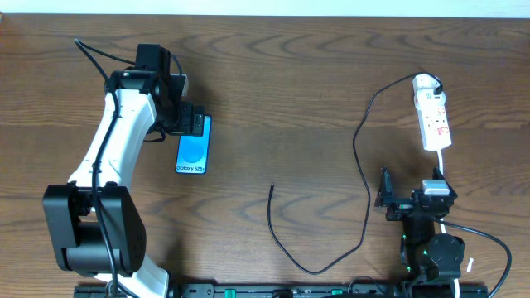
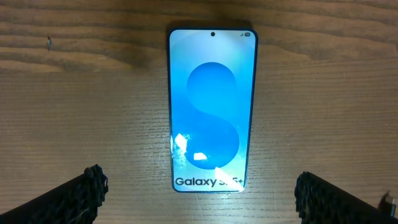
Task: Plug charger to phone and switch on socket
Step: 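Align the open left gripper above the Galaxy S25+ phone, then lower the left gripper down onto the phone's long edges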
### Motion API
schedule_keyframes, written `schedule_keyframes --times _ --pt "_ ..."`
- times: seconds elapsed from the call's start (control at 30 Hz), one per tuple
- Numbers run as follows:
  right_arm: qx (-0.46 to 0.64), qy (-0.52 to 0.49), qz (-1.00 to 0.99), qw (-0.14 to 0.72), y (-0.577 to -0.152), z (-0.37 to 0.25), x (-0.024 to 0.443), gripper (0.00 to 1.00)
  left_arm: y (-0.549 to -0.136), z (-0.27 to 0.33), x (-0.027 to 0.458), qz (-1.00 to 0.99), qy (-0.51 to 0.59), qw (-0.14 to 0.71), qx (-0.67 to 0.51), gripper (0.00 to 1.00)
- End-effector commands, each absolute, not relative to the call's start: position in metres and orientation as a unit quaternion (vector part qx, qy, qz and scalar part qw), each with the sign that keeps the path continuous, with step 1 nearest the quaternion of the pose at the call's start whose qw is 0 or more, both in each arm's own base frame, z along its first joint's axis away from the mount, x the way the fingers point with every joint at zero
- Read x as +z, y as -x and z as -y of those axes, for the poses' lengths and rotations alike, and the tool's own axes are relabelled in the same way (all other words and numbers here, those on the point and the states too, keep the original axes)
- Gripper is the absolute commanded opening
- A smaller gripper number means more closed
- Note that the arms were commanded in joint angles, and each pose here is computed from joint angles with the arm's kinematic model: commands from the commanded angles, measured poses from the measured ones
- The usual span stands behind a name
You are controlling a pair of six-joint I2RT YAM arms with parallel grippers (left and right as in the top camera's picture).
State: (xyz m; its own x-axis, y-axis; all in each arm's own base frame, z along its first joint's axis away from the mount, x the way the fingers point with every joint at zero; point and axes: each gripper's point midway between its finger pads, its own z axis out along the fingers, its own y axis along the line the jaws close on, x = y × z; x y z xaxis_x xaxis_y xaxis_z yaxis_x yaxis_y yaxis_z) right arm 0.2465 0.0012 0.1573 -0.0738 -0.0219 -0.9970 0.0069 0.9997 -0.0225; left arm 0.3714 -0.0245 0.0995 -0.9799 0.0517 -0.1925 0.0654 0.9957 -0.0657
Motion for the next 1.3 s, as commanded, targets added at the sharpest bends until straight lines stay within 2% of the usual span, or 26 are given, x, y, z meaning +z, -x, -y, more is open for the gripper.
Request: schedule_keyframes --times 0.0,0.77,1.27 --pt "-0.012 0.001 -0.733 0.681 -0.246 0.001 0.157 0.99 -0.37 0.023 0.093 -0.995 -0.028 0.086 -0.034 0.99" --pt "-0.012 0.001 -0.732 0.681 -0.246 0.001 0.157 0.99 -0.373 0.023 0.089 -0.995 -0.029 0.088 -0.034 0.98" --pt "-0.012 0.001 -0.733 0.681 -0.246 0.001 0.157 0.99 -0.37 0.026 0.04 -0.998 -0.026 0.026 -0.044 0.98"
